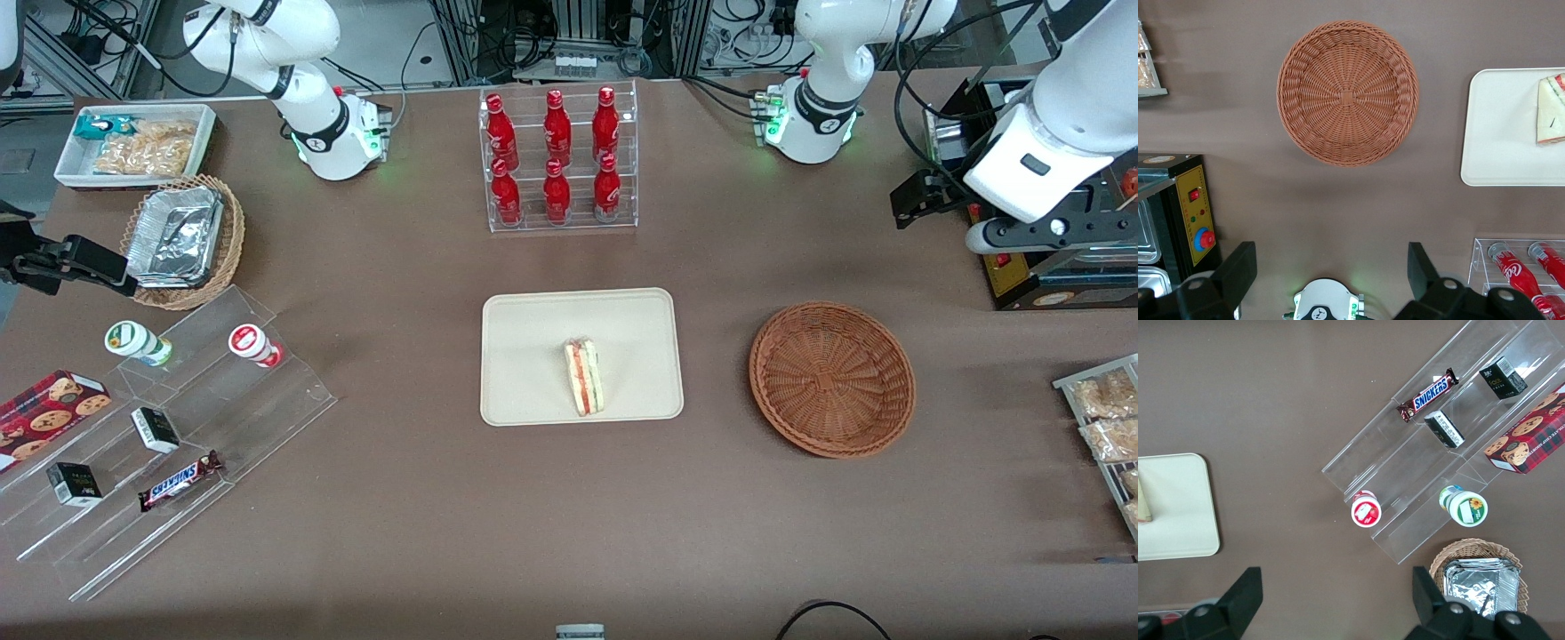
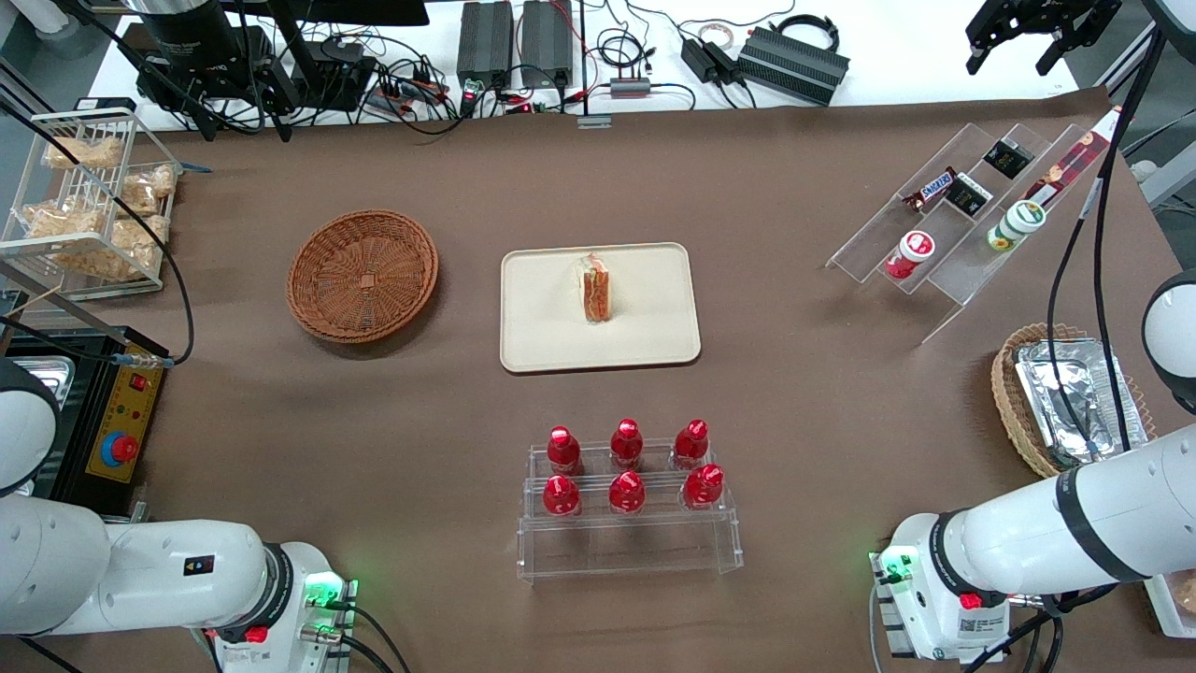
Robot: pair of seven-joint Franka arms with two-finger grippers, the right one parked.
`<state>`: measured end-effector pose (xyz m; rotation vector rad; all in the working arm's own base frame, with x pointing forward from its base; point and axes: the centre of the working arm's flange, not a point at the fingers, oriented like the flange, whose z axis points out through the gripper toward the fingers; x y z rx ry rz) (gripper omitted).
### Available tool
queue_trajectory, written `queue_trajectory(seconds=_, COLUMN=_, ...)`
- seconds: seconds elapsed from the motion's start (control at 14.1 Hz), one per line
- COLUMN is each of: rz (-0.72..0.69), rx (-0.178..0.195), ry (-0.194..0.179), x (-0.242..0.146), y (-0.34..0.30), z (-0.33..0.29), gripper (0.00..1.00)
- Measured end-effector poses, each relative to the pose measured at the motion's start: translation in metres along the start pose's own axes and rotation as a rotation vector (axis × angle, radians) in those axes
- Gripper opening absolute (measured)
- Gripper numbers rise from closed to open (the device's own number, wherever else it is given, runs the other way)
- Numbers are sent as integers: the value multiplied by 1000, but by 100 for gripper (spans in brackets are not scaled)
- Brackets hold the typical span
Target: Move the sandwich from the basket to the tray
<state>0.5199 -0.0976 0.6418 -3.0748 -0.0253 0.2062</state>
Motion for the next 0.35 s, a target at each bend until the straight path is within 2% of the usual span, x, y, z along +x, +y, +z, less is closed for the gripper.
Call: queue_trajectory(seconds=0.35, rz=-1, rx=2, ry=-5, x=-4, y=-1, z=-2, gripper=100)
